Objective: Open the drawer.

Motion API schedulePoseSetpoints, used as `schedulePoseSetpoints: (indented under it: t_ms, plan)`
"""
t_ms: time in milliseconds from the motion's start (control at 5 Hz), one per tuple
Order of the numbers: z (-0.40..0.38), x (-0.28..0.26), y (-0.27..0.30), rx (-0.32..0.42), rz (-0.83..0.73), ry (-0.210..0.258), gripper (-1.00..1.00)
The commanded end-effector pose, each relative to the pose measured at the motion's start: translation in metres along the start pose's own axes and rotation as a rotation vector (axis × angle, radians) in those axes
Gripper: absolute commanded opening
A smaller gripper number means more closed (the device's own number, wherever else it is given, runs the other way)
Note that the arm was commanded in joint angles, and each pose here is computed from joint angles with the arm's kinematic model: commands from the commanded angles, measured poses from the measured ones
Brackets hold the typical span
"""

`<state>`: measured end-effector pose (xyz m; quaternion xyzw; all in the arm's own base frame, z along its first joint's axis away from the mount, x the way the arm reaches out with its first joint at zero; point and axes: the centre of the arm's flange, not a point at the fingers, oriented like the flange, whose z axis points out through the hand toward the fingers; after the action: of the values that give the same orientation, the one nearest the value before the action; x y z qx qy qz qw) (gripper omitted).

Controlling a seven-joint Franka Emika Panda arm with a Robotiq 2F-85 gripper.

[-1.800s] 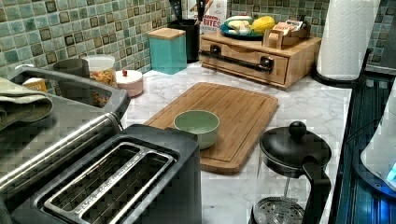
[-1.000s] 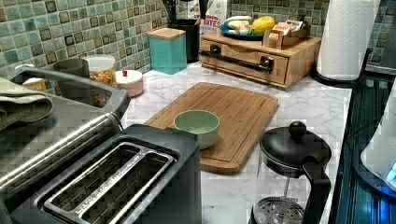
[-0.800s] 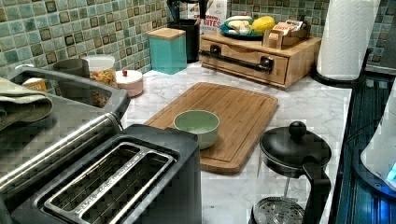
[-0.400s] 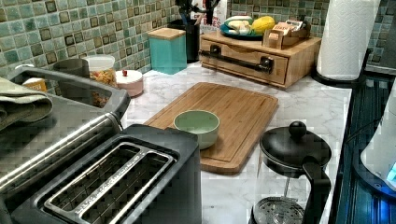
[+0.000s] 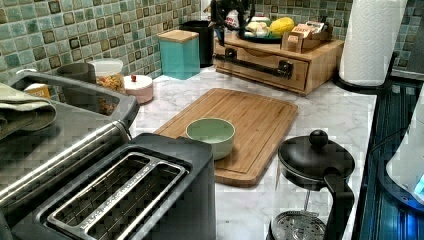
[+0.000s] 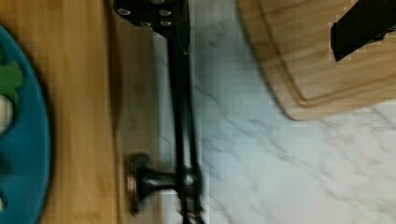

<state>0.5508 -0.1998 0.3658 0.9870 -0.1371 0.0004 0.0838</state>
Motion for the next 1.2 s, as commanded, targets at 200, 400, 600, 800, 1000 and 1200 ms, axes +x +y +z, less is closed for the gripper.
schedulePoseSetpoints:
  t_ms: [200,400,600,800,1000,1200]
  plan:
    - [0.026,0.012,0.013,0.023,-0.026,0.08,1.0]
    - [0.037,0.018,0.011,0.032,-0.034,0.08,1.0]
    - [0.044,0.023,0.009,0.005,-0.063,0.076,1.0]
    - [0.056,0.032,0.007,-0.031,-0.089,0.048,1.0]
    - [0.06,0.034,0.013,-0.096,-0.093,0.012,1.0]
    - [0.069,0.034,0.026,-0.103,-0.11,0.014,1.0]
